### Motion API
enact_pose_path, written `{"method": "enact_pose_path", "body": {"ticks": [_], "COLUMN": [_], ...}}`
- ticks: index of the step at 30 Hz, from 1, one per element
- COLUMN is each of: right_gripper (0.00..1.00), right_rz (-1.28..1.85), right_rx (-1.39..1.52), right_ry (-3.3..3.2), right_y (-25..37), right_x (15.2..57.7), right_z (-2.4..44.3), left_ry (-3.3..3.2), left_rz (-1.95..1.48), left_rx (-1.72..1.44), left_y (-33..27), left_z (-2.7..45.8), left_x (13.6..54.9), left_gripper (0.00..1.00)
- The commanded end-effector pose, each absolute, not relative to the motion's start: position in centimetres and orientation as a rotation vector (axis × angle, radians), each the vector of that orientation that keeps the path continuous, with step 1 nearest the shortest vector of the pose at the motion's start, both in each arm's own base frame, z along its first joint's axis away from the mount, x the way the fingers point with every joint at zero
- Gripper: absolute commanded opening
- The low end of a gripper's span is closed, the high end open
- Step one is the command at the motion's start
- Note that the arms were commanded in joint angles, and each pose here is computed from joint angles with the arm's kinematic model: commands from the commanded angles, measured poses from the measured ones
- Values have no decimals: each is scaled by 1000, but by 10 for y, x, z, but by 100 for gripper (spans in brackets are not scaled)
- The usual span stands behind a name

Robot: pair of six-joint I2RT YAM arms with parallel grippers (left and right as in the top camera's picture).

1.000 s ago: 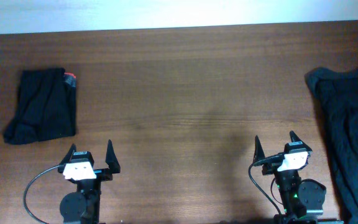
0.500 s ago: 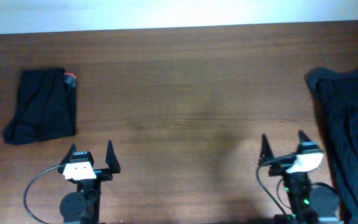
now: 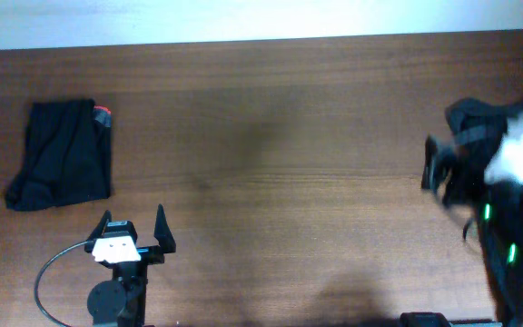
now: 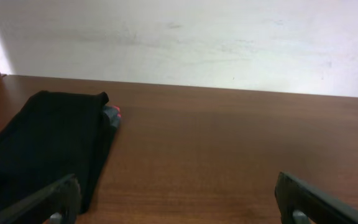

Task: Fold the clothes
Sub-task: 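Reach the right gripper to the black trousers pile and grasp the waistband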

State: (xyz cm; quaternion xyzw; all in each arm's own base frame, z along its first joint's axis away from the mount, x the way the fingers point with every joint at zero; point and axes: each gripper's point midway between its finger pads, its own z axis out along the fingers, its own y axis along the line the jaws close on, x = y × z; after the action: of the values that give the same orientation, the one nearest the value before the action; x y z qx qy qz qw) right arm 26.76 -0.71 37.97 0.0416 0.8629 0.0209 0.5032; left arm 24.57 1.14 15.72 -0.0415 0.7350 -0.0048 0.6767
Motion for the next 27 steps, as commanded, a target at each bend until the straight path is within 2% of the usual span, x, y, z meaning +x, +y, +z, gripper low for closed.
{"method": "enact_pose_path", "body": {"ticks": [1,7,10,12,16,20,27], "right_gripper": [99,99,99,98,72,73,73], "right_rz": [-52,-181,-219,-218,-213,-192,-283], "right_rx": [84,12,19,79,187,240,284], "right_ry": [2223,2455,2533,2610,2750,2834,2922], "right_y": [-23,-73,-104,-127,-164,-185,-213], "right_x": [308,385,410,418,423,433,440], "right_z": [375,332,299,267,208,157,96], "left_ry": [1648,1648,1648,1648,1648,1648,1648], "left_rz": [-11,-11,-10,-11,-11,-11,-11], "left_rx": [-96,-96,-95,-96,-96,-96,-96], "left_y": [11,11,11,11,11,11,11], "left_z": [156,156,156,156,156,156,156], "left_x": [246,246,246,246,246,246,246], "left_gripper": [99,99,100,100,99,99,99]}}
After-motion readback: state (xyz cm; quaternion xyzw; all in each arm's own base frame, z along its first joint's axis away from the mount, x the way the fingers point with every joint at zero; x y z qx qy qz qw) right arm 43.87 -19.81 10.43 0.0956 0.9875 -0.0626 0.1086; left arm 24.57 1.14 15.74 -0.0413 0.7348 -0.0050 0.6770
